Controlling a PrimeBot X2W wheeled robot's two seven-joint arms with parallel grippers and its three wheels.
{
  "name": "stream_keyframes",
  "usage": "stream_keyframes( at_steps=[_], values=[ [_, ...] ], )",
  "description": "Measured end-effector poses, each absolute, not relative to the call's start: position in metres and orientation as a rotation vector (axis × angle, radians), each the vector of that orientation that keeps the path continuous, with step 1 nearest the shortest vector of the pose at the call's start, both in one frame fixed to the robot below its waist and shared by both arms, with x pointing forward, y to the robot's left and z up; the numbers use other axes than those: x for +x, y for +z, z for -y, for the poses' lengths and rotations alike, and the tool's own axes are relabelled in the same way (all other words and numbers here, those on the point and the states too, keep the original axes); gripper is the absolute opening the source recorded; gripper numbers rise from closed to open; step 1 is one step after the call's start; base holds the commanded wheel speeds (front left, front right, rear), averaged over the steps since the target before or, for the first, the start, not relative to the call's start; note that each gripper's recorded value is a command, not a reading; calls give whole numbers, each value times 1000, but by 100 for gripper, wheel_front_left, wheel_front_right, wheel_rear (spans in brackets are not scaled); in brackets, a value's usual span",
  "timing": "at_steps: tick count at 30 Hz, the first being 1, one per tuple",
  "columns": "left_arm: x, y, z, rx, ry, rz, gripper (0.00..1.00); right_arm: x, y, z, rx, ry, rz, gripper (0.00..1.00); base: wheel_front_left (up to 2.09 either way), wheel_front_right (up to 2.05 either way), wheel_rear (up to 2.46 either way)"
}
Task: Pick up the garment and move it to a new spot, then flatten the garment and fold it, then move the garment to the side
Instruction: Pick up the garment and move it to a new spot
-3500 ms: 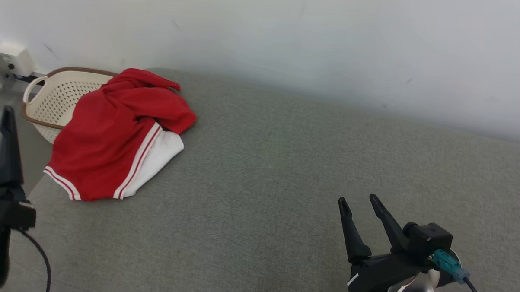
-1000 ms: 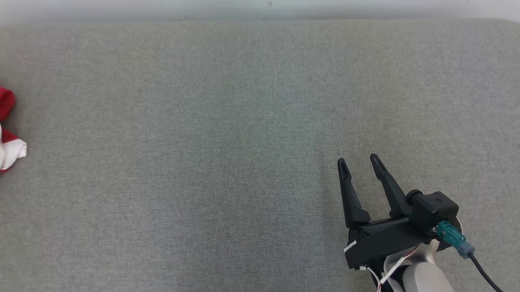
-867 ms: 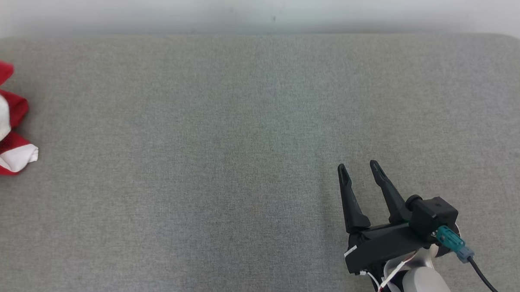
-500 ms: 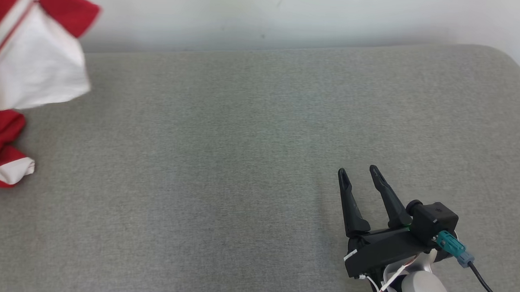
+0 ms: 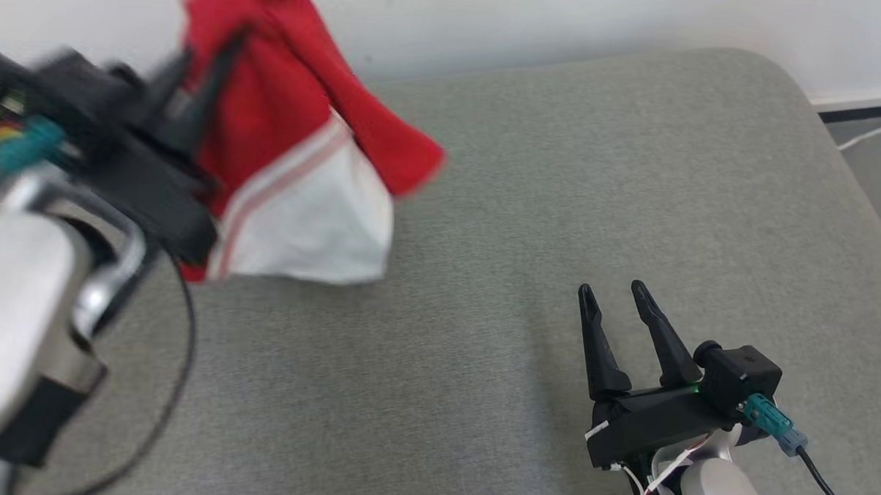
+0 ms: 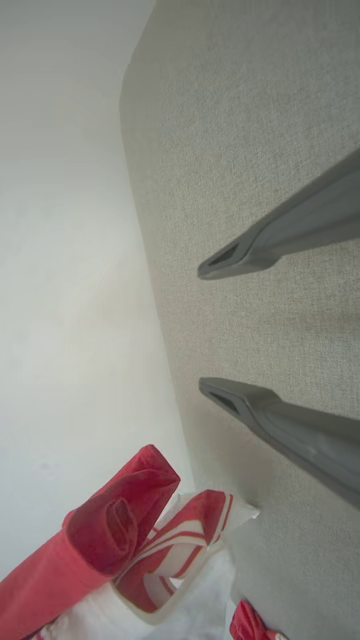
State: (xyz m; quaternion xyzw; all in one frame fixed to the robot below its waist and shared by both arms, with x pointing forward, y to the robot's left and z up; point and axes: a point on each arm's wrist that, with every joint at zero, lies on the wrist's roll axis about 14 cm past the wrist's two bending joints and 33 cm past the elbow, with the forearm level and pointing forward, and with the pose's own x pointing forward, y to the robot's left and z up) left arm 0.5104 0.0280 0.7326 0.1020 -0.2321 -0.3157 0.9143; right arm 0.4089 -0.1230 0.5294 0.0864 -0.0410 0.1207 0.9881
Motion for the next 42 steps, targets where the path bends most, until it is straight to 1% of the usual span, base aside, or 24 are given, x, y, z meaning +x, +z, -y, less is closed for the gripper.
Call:
stream_keyframes(
  at_steps=[3,4,6,16,17,18,19,20,21,25,30,35,42],
  values=[
    [495,713,2,191,-742,446,0,408,529,130,173,223,86,100,0,0,0],
    [486,695,19,176,-795,405,0,407,528,134,173,211,83,100,0,0,0],
    [480,677,30,159,-833,363,0,407,526,137,173,202,79,100,0,0,0],
    [463,589,47,66,-884,129,0,409,520,139,171,195,64,100,0,0,0],
    [462,582,48,54,-883,113,3,409,520,138,171,199,63,100,0,0,0],
    [460,576,48,53,-882,97,42,409,521,136,171,202,63,100,0,0,0],
    [458,571,48,52,-884,89,42,409,521,135,170,206,63,100,0,0,0],
    [456,567,49,44,-886,84,78,409,522,135,170,208,64,100,0,0,0],
    [454,564,49,35,-885,78,100,409,523,133,171,212,66,100,0,0,0],
    [445,560,51,16,-881,78,100,409,525,129,168,224,67,100,0,0,0],
    [434,567,45,-27,-836,112,100,406,528,123,171,240,74,100,0,0,0],
    [427,570,28,-73,-761,131,100,404,532,118,174,257,79,100,0,0,0],
    [428,551,-8,-88,-647,73,100,402,534,110,177,278,80,100,0,0,0]
  ],
)
